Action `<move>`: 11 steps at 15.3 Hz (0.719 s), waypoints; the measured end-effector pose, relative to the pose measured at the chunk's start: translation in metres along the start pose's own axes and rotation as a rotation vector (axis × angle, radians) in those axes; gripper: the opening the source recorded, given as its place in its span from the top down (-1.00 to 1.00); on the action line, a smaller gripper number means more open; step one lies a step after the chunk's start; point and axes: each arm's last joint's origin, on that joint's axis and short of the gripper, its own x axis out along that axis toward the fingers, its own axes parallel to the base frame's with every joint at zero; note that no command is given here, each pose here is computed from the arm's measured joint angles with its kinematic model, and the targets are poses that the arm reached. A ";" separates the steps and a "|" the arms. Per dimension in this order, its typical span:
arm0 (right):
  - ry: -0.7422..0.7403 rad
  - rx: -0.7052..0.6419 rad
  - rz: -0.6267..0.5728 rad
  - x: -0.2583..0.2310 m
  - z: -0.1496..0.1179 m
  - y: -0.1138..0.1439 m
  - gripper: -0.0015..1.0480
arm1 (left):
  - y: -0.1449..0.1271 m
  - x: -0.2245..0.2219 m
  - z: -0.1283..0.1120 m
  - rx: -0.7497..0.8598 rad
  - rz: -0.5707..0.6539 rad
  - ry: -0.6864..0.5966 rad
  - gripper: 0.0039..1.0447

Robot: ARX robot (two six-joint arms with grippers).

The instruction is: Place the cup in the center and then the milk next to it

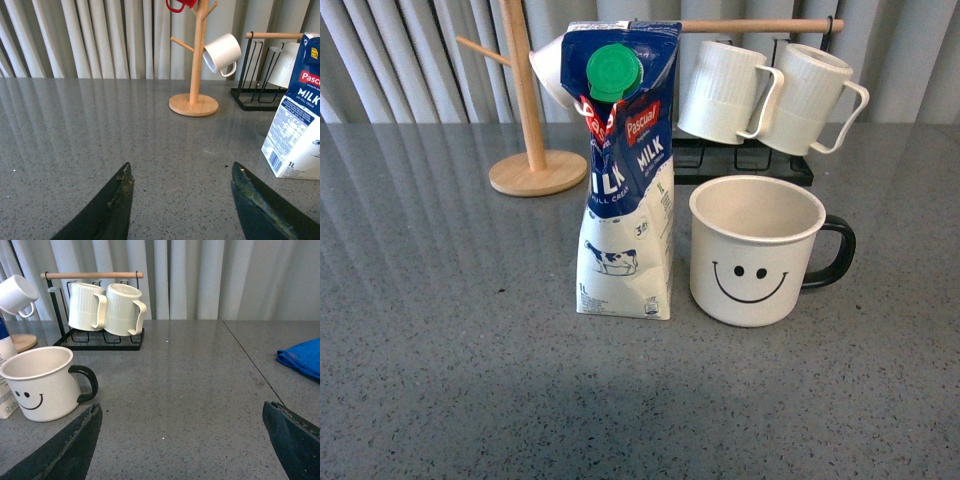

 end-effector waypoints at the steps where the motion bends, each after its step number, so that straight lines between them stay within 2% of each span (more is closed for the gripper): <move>1: 0.000 0.000 0.000 0.000 0.000 0.000 -0.87 | 0.000 0.000 0.000 0.000 0.000 0.000 -0.33; 3: 0.000 0.000 0.000 0.000 0.000 0.000 -0.87 | 0.000 0.000 0.000 0.000 0.000 0.000 -0.82; 4: 0.000 0.000 0.000 0.000 0.000 0.000 -0.87 | 0.000 0.000 0.000 0.000 0.000 0.000 -0.91; 11: 0.000 0.000 0.000 0.000 0.000 0.000 -0.87 | 0.000 0.000 0.000 0.000 0.000 0.000 -0.88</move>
